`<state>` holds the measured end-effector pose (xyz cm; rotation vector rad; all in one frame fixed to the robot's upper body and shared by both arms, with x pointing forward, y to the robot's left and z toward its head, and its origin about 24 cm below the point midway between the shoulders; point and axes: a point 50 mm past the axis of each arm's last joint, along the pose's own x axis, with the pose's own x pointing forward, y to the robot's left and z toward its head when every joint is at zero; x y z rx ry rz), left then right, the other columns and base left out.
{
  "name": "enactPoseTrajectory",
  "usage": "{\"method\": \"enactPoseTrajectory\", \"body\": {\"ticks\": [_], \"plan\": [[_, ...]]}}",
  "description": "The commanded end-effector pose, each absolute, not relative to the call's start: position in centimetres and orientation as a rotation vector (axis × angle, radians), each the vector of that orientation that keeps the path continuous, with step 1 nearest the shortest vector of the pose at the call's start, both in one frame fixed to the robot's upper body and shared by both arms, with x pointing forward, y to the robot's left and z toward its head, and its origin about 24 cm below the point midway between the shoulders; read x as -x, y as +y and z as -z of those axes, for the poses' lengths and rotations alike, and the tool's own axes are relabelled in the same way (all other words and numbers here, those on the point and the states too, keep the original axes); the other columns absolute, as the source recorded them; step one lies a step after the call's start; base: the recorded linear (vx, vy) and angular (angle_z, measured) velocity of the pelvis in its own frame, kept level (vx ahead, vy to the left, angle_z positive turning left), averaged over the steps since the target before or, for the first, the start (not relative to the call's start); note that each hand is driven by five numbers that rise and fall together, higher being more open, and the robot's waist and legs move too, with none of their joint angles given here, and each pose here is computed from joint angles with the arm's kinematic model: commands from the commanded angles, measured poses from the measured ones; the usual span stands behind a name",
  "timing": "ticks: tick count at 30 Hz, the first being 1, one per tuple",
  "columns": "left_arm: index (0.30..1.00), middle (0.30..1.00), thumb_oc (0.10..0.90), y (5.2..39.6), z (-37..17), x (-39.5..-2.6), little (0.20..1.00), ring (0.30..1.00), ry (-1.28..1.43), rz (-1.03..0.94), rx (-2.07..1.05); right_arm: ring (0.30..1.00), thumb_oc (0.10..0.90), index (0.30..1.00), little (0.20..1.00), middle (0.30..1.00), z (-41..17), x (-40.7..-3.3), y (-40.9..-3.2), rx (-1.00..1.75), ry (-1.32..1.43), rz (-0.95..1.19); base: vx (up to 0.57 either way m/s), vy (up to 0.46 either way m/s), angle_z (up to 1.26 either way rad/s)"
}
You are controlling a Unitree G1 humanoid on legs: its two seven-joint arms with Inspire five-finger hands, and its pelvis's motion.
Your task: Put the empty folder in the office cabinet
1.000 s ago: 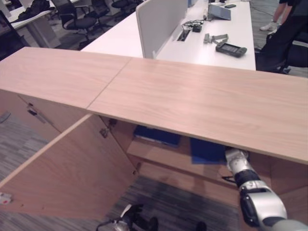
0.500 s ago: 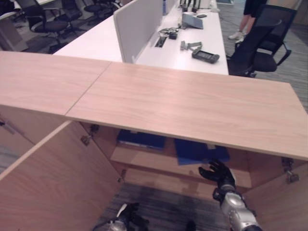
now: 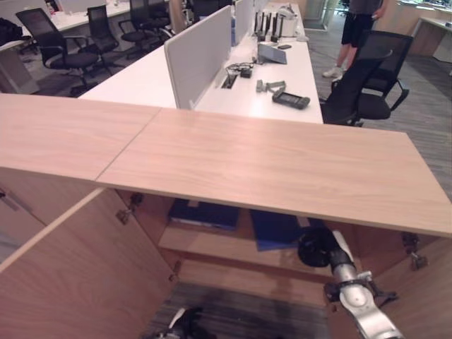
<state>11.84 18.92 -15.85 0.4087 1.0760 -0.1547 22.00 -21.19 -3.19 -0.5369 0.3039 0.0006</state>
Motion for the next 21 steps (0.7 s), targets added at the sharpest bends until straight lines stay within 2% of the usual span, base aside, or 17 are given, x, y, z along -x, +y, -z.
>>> {"method": "enactPoseTrajectory", "body": {"ticks": [1,11,21], "plan": [[0.900,0.900,0.800,18.9,15.7,-12.7,0.900,0.900,1.047,0.197,-0.443,0.300,0.400,0.300,0.300,0.300,-1.4,-25.2,-21.3,0.638,0.053,-0.017,0.00,0.000,0.00],[0.900,0.900,0.800,19.3,15.3,-13.5,0.900,0.900,1.012,0.225,-0.468,0.300,0.400,0.300,0.300,0.300,-0.9,-26.8,-21.3,0.759,0.091,-0.066,0.01,-0.007,0.03],[0.900,0.900,0.800,19.4,14.8,-14.5,0.900,0.900,0.971,0.240,-0.500,0.300,0.400,0.300,0.300,0.300,-1.3,-28.3,-22.1,0.722,0.104,0.033,-0.02,-0.016,0.16]]}}
